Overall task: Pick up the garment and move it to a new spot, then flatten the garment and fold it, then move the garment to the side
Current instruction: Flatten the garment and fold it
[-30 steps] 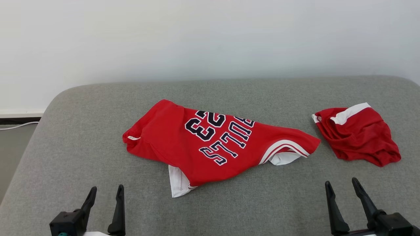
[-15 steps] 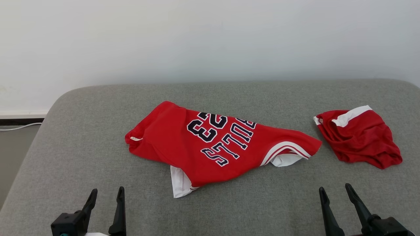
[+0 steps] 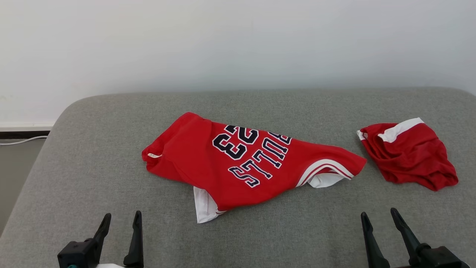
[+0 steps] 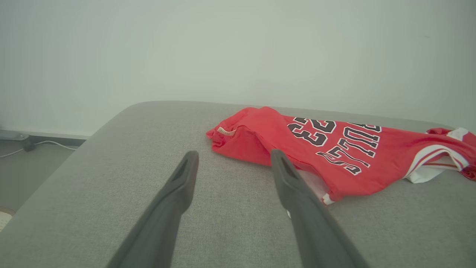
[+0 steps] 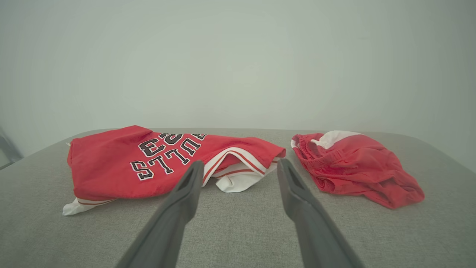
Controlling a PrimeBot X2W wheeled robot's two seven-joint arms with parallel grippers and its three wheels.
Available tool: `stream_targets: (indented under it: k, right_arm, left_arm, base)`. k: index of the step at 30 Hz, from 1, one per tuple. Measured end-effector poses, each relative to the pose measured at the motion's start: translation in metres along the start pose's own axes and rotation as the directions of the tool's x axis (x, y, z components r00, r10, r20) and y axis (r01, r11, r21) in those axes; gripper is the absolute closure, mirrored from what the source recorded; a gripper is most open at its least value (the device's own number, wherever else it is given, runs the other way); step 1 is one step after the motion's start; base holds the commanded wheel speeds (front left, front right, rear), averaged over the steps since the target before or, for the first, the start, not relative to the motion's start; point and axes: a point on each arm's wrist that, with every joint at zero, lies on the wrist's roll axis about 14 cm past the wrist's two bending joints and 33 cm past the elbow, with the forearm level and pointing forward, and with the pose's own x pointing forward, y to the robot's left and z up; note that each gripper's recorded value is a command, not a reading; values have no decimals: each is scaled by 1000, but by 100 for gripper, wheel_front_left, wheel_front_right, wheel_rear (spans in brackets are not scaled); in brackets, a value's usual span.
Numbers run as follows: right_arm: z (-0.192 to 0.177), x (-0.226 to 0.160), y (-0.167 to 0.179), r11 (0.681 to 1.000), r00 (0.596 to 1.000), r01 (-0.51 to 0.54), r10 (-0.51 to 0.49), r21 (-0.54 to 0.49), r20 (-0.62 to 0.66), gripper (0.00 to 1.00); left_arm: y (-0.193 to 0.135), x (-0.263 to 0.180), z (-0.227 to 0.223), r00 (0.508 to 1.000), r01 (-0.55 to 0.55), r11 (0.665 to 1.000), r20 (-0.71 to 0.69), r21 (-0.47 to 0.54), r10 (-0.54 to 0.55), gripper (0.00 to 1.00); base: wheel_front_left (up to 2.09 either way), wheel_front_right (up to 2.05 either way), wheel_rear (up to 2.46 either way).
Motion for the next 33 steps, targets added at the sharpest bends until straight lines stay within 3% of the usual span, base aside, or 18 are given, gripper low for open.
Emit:
stream_targets:
  k: [5,9,14,18,19,27,33]
  right_arm:
    - [-2,5,20,998,998,-62,62,8,-4,0]
    - [-4,16,76,972,972,-234,234,33,-7,0]
    - [-13,25,149,886,887,-457,460,75,-33,0]
    - [-29,32,186,809,804,-585,588,67,-87,0]
    - [-29,32,186,809,804,-585,588,67,-87,0]
    - [-66,52,231,673,650,-738,729,50,-214,0]
    - [-90,68,249,609,574,-791,768,49,-284,0]
  left_arm:
    - [2,0,-1,1000,-6,1000,-3,-2,6,0]
    - [3,0,-1,1000,-12,1000,-4,-2,12,0]
    - [7,2,2,1000,-24,1000,7,-2,24,0]
    - [11,6,9,999,-42,999,28,-10,42,0]
    - [11,6,9,999,-42,999,28,-10,42,0]
    - [27,8,10,994,-96,995,42,-28,97,0]
    - [37,13,10,990,-128,991,48,-39,130,0]
  base:
    - [0,0,0]
    - [0,0,0]
    - [0,0,0]
    - [0,0,0]
    - [0,0,0]
    - [0,0,0]
    - [0,0,0]
